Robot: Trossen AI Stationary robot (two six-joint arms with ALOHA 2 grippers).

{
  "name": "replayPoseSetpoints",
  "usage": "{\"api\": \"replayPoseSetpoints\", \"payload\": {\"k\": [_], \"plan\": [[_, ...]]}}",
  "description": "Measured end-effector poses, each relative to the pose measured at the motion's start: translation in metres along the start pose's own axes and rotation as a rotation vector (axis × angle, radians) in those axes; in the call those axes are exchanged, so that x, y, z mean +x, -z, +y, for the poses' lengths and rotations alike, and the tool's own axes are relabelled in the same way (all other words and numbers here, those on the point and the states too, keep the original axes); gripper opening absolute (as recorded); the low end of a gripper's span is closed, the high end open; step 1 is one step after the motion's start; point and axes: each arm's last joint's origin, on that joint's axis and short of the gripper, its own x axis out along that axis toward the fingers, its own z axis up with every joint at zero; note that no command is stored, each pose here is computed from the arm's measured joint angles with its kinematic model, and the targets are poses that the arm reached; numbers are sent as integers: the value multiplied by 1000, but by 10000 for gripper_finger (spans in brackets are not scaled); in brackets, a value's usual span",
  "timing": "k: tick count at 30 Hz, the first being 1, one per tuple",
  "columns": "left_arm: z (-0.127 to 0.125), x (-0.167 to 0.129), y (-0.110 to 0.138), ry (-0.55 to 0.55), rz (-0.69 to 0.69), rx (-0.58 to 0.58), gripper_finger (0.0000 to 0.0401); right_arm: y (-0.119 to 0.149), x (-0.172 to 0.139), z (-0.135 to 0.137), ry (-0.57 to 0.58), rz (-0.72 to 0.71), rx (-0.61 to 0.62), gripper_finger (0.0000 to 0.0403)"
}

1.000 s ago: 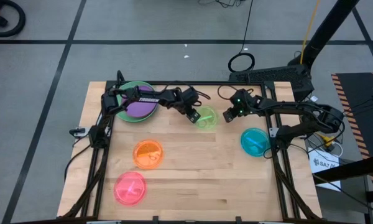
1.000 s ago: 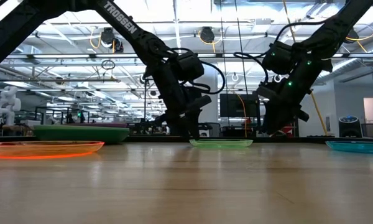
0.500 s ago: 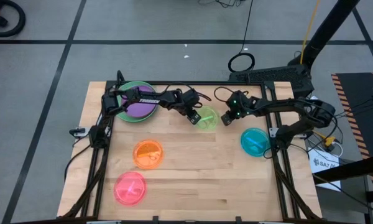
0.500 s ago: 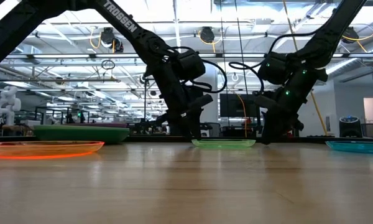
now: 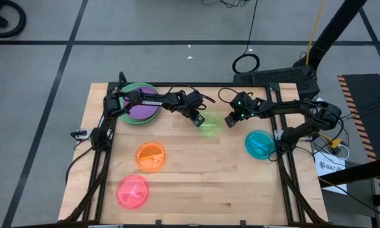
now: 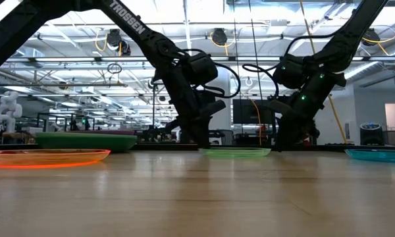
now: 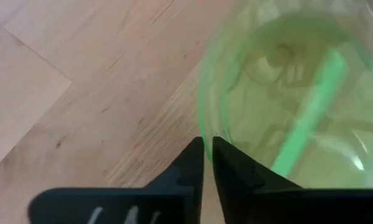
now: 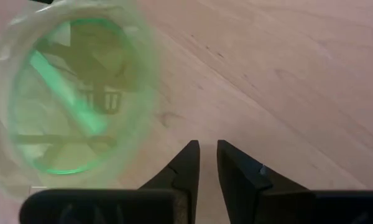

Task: Stack plastic plates
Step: Stack the transparent green plate on top of the violet plate

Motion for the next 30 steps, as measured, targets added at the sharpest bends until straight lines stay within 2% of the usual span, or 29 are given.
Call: {"api": "replayPoseSetpoints", "payload": {"k": [6, 14, 20, 30], "plan": [[1, 0, 0, -11, -4, -1, 6, 0, 0, 0, 2, -1, -5, 50], [14, -10, 3, -58, 84, 69, 4, 0, 0, 0, 3, -1, -24, 50], [17, -10, 1, -61, 75, 73, 3, 0, 0, 0, 3, -1, -27, 50], [6, -37, -22, -72, 110, 173, 2, 0, 0, 0, 4, -1, -38, 50]]}}
